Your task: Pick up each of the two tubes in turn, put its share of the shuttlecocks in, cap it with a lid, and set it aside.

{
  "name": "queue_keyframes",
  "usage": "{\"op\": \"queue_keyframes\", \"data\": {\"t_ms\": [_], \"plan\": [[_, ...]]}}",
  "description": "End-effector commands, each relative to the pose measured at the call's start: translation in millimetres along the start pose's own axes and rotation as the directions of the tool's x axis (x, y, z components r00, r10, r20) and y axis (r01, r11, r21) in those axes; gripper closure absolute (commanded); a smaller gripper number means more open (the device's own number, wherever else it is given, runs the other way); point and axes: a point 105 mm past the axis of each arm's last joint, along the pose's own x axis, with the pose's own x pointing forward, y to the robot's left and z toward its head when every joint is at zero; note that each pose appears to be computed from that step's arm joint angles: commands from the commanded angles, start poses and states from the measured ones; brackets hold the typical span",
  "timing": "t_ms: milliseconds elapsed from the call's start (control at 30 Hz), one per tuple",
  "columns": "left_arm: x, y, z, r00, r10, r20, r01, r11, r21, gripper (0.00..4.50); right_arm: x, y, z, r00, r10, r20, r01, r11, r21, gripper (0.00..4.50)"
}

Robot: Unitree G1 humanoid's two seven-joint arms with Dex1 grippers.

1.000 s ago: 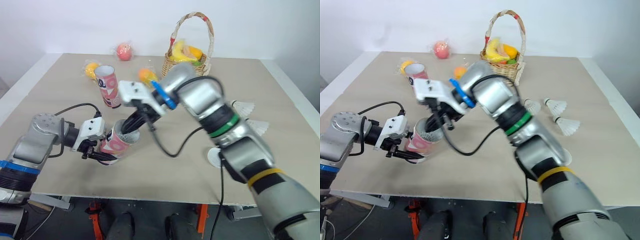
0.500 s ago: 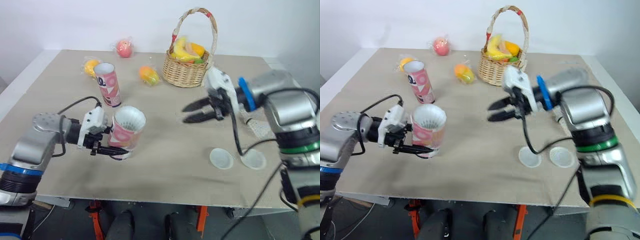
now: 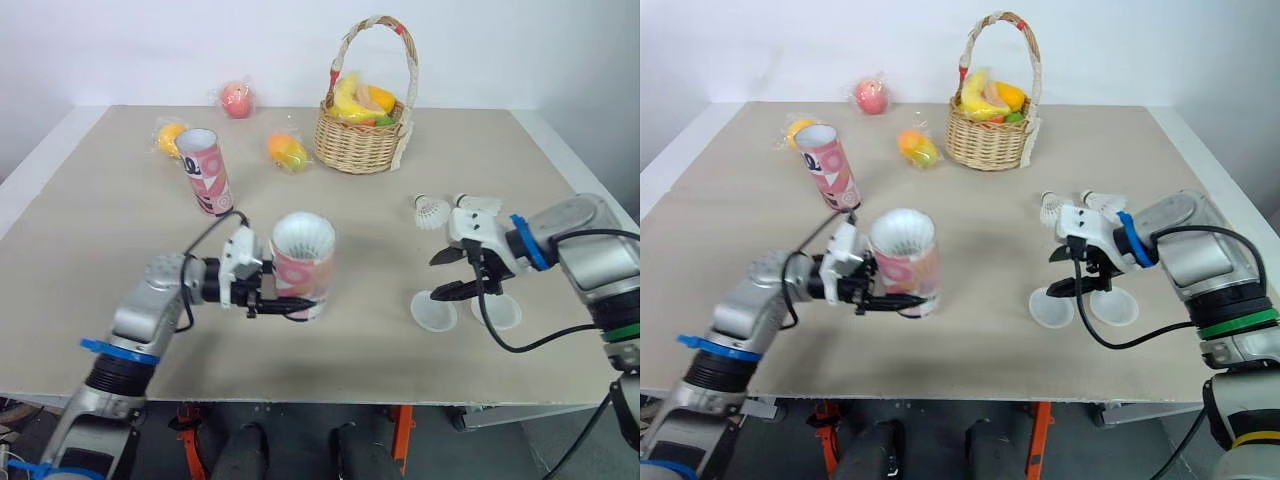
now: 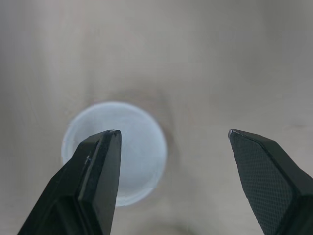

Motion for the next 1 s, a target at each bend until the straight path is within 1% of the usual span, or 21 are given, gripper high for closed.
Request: {"op": "queue_keyframes", "data": {"t_ms": [33, 167, 233, 267, 333, 367, 400, 467, 533, 567, 633, 700, 867, 900, 1000], "plan": [[5.7, 2.5, -8.0, 1.0, 0.024, -0.011, -0.023, 0.996, 0.085, 1.82, -0.4, -7.8, -4.5, 0.999, -0.044, -0.029, 0.044, 0.999, -0.008, 0.74], [11.8, -3.2, -24.9, 1.0, 0.012, -0.027, -0.01, 0.995, 0.095, 1.82, 5.8, -8.8, -11.8, 0.997, -0.042, -0.066, 0.041, 0.999, -0.012, 0.74], [12.7, -3.4, -28.6, 1.0, 0.022, -0.02, -0.02, 0.995, 0.102, 1.82, 7.9, -8.0, -13.9, 0.996, -0.037, -0.08, 0.036, 0.999, -0.023, 0.74], [12.9, -3.2, -30.0, 0.999, 0.031, -0.008, -0.03, 0.995, 0.096, 1.82, 9.1, -7.2, -14.9, 0.996, -0.034, -0.088, 0.031, 0.999, -0.033, 0.94], [13.8, -3.7, -34.3, 0.998, 0.058, 0.018, -0.059, 0.993, 0.097, 1.82, 11.0, -5.1, -16.3, 0.995, -0.023, -0.098, 0.018, 0.999, -0.05, 1.54], [14.1, -4.5, -36.6, 0.997, 0.068, 0.034, -0.07, 0.995, 0.076, 1.82, 11.5, -3.6, -16.8, 0.995, -0.014, -0.101, 0.008, 0.998, -0.058, 1.83], [14.3, -6.1, -38.3, 0.996, 0.072, 0.05, -0.075, 0.996, 0.05, 1.82, 11.7, -1.6, -17.5, 0.995, -0.003, -0.104, -0.004, 0.998, -0.066, 2.37], [13.8, -6.1, -39.0, 0.992, 0.093, 0.087, -0.092, 0.996, -0.009, 1.82, 12.3, 2.2, -17.2, 0.995, 0.02, -0.1, -0.028, 0.997, -0.074, 3.31], [12.2, -6.4, -39.6, 0.988, 0.102, 0.114, -0.092, 0.991, -0.094, 1.82, 12.0, 3.3, -16.0, 0.995, 0.029, -0.096, -0.036, 0.996, -0.076, 4.29], [11.0, -8.4, -42.0, 0.99, 0.092, 0.109, -0.08, 0.99, -0.118, 1.82, 11.3, 3.6, -14.5, 0.995, 0.033, -0.095, -0.041, 0.996, -0.08, 4.47], [9.1, -11.7, -49.0, 0.995, 0.073, 0.074, -0.063, 0.989, -0.134, 1.82, 9.8, 3.7, -10.9, 0.995, 0.041, -0.086, -0.048, 0.995, -0.083, 4.47], [7.7, -14.2, -55.9, 0.998, 0.055, 0.034, -0.051, 0.993, -0.111, 1.82, 8.6, 4.5, -4.2, 0.997, 0.054, -0.055, -0.059, 0.995, -0.077, 4.47], [7.6, -14.9, -61.6, 0.999, 0.04, 0.002, -0.039, 0.996, -0.076, 1.82, -2.7, 1.5, 31.4, 0.995, 0.048, 0.089, -0.043, 0.998, -0.05, 4.47], [8.2, -16.0, -63.4, 1.0, 0.031, -0.007, -0.031, 0.997, -0.072, 1.82, -10.4, 3.3, 43.7, 0.99, 0.057, 0.129, -0.047, 0.996, -0.075, 4.47], [8.4, -18.2, -65.8, 1.0, 0.009, -0.012, -0.01, 0.996, -0.091, 1.82, -45.2, 14.9, 96.2, 0.962, 0.093, 0.258, -0.036, 0.975, -0.217, 4.47]]}}
